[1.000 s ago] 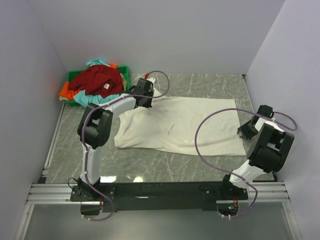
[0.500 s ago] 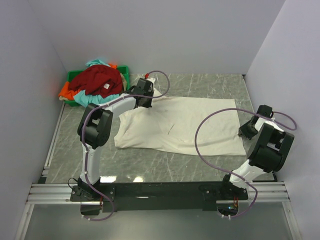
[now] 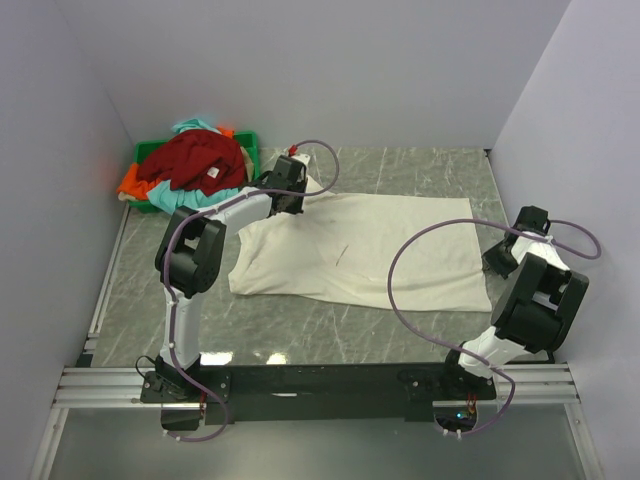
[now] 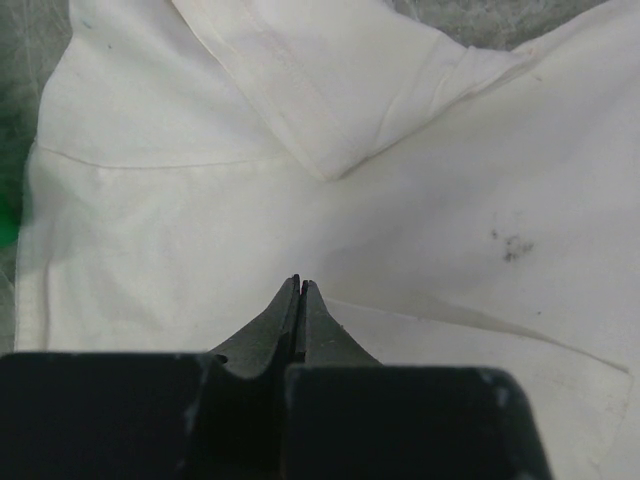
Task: Fold and stack the t-shirts
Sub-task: Fold the tshirt
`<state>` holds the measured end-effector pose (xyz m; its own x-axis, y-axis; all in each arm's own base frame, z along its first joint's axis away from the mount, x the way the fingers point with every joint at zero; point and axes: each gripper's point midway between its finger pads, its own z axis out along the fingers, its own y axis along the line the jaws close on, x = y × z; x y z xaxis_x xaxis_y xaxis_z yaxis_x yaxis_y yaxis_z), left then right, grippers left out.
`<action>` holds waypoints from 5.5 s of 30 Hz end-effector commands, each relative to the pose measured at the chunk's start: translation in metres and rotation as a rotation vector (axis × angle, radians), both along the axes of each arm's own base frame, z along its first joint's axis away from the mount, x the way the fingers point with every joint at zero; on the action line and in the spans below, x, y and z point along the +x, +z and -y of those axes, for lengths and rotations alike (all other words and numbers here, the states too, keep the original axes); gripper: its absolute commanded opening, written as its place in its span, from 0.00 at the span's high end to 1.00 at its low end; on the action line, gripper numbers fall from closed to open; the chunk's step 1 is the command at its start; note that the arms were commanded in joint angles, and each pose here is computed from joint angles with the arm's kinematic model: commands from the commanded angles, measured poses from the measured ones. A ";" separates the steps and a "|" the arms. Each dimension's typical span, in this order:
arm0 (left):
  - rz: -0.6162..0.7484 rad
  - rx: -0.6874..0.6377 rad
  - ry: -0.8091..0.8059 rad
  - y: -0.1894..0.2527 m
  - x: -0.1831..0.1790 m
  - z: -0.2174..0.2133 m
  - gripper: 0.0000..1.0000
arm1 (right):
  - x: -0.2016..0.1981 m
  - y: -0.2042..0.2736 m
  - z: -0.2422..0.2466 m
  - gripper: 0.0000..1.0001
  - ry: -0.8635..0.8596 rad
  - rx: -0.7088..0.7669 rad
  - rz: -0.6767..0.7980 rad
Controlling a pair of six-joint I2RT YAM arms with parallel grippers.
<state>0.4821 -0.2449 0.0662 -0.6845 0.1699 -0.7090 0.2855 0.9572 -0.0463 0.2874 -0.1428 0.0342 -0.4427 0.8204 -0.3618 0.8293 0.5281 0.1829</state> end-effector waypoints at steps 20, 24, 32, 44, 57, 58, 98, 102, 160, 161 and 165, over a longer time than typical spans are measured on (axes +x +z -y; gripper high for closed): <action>0.163 -0.022 0.068 0.046 0.024 -0.003 1.00 | -0.009 0.018 0.016 1.00 -0.049 -0.105 0.006; 0.169 -0.032 0.075 0.048 0.025 -0.003 0.99 | -0.010 0.019 0.017 1.00 -0.050 -0.112 0.009; 0.151 -0.046 0.079 0.036 0.030 0.003 1.00 | -0.011 0.009 0.014 1.00 -0.047 -0.090 -0.005; 0.124 -0.111 0.113 0.063 0.036 0.013 0.11 | 0.004 0.022 0.009 0.51 -0.028 -0.046 0.035; -0.171 -0.158 0.389 0.058 -0.104 -0.098 0.13 | -0.003 0.029 -0.072 0.49 0.110 0.051 0.094; -0.199 -0.150 0.427 0.053 -0.119 -0.112 0.14 | -0.005 0.026 -0.077 0.49 0.102 0.075 0.092; -0.580 -0.255 0.579 -0.021 -0.242 -0.156 0.60 | -0.039 -0.019 -0.098 0.51 0.105 0.139 -0.031; -0.568 -0.238 0.599 -0.028 -0.235 -0.163 0.60 | -0.042 -0.022 -0.098 0.51 0.101 0.136 -0.036; -0.916 -0.091 0.735 -0.045 -0.327 -0.185 0.85 | -0.092 -0.024 -0.078 0.50 -0.059 0.031 -0.257; -0.912 -0.094 0.736 -0.043 -0.326 -0.186 0.76 | -0.088 -0.019 -0.077 0.50 -0.056 0.026 -0.241; -0.839 -0.106 0.707 -0.018 -0.296 -0.185 0.46 | -0.071 0.003 -0.075 0.50 -0.026 0.015 -0.192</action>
<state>0.1615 -0.0628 0.0230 -0.8631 -0.4921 0.1137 -0.4987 0.8660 -0.0376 0.2117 -0.0555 0.0148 -0.4735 0.8582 -0.1984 0.8691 0.4918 0.0532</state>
